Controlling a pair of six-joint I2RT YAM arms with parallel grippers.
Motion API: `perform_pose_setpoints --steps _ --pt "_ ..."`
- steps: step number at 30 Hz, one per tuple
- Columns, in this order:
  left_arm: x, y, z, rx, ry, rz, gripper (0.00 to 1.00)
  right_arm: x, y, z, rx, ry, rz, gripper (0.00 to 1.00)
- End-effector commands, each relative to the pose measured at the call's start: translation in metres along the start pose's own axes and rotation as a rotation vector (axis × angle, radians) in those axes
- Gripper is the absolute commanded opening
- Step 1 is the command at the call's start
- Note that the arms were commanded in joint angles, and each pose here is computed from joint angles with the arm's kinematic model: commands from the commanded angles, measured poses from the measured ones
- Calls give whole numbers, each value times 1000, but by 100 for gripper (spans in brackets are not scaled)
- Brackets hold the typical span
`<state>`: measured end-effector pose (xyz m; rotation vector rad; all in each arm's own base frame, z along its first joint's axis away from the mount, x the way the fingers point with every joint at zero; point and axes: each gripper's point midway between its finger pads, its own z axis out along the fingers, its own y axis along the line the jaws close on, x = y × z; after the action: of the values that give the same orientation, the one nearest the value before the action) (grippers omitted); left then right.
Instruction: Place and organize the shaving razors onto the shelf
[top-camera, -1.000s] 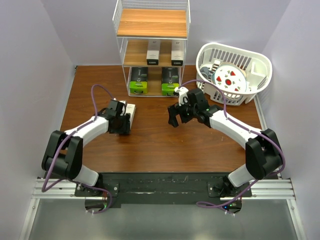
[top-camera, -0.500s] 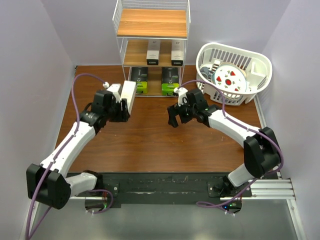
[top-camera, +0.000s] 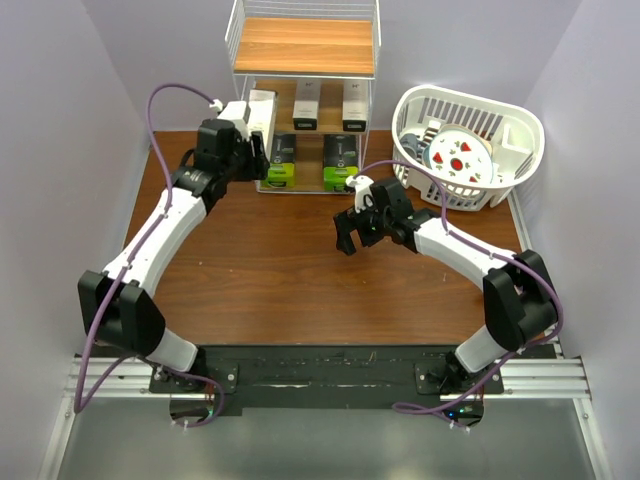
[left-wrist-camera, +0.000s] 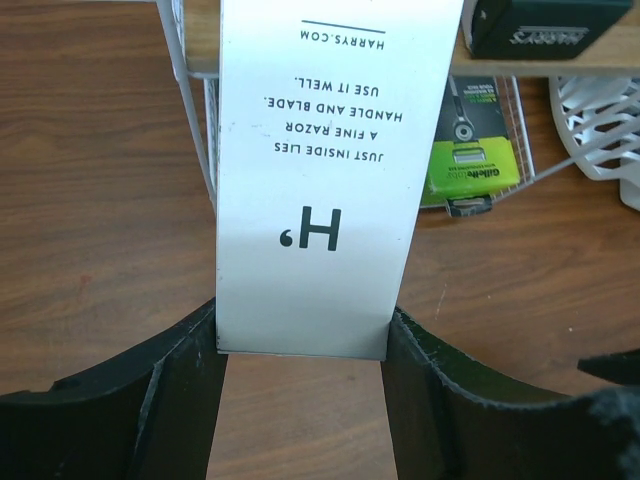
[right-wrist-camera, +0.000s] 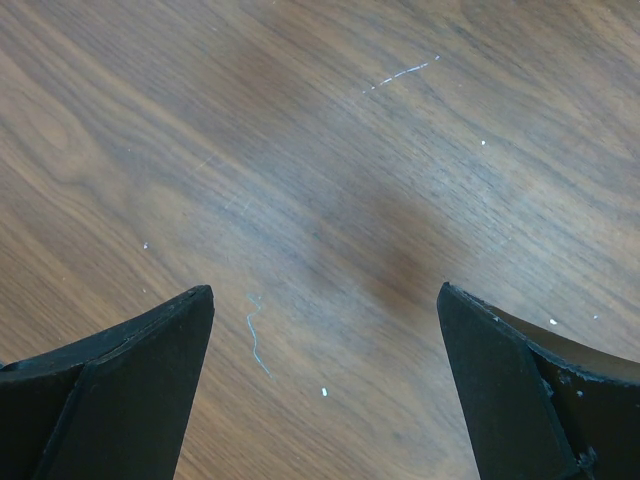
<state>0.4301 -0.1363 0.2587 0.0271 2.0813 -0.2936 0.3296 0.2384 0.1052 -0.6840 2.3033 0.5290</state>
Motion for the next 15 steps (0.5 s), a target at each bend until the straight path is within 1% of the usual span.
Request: perform_pose_setpoints --steps 1,2,5,9,15 --pt "-54 5 7 -43 -142 -18 46 -16 -5 -13 25 -70 -21 99" --pt "-52 6 14 -50 -134 -19 46 -16 -6 -14 27 -72 -20 99" --pt "-63 7 23 -62 -157 -20 46 -13 -9 -14 31 -70 -12 99" --pt "-76 8 30 -83 -184 -27 48 -11 -12 -15 36 -69 -4 99" --pt "-83 12 41 -114 -197 -38 52 -10 -14 -15 38 -68 1 99"
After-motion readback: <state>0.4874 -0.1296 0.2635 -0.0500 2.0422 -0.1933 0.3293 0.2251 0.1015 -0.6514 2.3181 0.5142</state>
